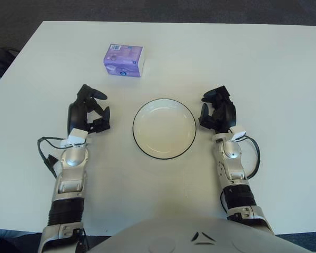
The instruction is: Put the tissue paper into the plate.
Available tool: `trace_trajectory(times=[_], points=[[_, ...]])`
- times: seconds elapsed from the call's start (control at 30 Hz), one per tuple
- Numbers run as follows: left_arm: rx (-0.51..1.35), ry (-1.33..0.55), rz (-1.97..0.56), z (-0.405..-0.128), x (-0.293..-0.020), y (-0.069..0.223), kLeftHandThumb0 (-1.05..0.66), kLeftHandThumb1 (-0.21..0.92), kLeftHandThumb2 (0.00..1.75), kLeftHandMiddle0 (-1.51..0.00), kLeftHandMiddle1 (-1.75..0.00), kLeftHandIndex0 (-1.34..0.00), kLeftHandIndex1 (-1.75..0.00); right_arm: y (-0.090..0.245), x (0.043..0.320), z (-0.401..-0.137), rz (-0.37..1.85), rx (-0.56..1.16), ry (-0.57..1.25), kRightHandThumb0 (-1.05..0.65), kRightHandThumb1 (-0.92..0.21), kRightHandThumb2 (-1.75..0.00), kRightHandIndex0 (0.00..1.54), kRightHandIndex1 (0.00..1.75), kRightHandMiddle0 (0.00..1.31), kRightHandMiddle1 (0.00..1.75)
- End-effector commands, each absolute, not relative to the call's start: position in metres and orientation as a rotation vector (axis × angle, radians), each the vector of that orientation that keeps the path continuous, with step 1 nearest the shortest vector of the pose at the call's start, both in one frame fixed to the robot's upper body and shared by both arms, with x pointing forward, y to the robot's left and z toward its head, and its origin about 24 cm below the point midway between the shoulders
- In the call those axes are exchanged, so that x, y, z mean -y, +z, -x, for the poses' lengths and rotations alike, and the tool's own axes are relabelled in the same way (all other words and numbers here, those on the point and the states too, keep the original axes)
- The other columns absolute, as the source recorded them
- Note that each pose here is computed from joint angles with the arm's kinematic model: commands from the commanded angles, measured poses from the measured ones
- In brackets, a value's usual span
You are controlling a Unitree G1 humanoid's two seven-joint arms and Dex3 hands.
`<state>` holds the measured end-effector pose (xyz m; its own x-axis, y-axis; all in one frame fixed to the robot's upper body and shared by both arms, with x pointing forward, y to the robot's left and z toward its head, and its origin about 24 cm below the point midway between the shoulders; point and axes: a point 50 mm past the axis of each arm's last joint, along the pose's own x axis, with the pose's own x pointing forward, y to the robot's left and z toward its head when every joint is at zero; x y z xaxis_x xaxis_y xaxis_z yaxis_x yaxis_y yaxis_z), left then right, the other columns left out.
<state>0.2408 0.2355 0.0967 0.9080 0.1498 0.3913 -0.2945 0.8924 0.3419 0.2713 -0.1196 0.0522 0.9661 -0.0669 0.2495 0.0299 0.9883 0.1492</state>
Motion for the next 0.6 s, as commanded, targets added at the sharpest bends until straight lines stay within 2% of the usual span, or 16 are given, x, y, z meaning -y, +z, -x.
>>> trace_trajectory(times=[0.0, 0.13, 0.57], points=[[0.393, 0.232, -0.453, -0.242, -0.24, 0.107, -0.43, 0.46, 1.13, -0.9, -1.75, -0.5, -1.75, 0.025, 0.12, -0.262, -0.142, 0.126, -0.069, -0.01, -0.44, -1.14, 0.57, 1.71, 0.35, 1.63], [0.467, 0.248, -0.543, -0.246, -0.243, 0.129, -0.44, 0.43, 1.17, -0.93, -1.75, -0.52, -1.75, 0.023, 0.119, -0.264, -0.14, 0.121, -0.066, -0.01, -0.44, -1.13, 0.57, 1.7, 0.35, 1.63], [0.575, 0.246, -0.632, -0.239, -0.244, 0.158, -0.44, 0.41, 1.2, -0.98, -1.75, -0.54, -1.75, 0.021, 0.117, -0.265, -0.132, 0.108, -0.063, -0.01, -0.43, -1.14, 0.58, 1.69, 0.35, 1.64]])
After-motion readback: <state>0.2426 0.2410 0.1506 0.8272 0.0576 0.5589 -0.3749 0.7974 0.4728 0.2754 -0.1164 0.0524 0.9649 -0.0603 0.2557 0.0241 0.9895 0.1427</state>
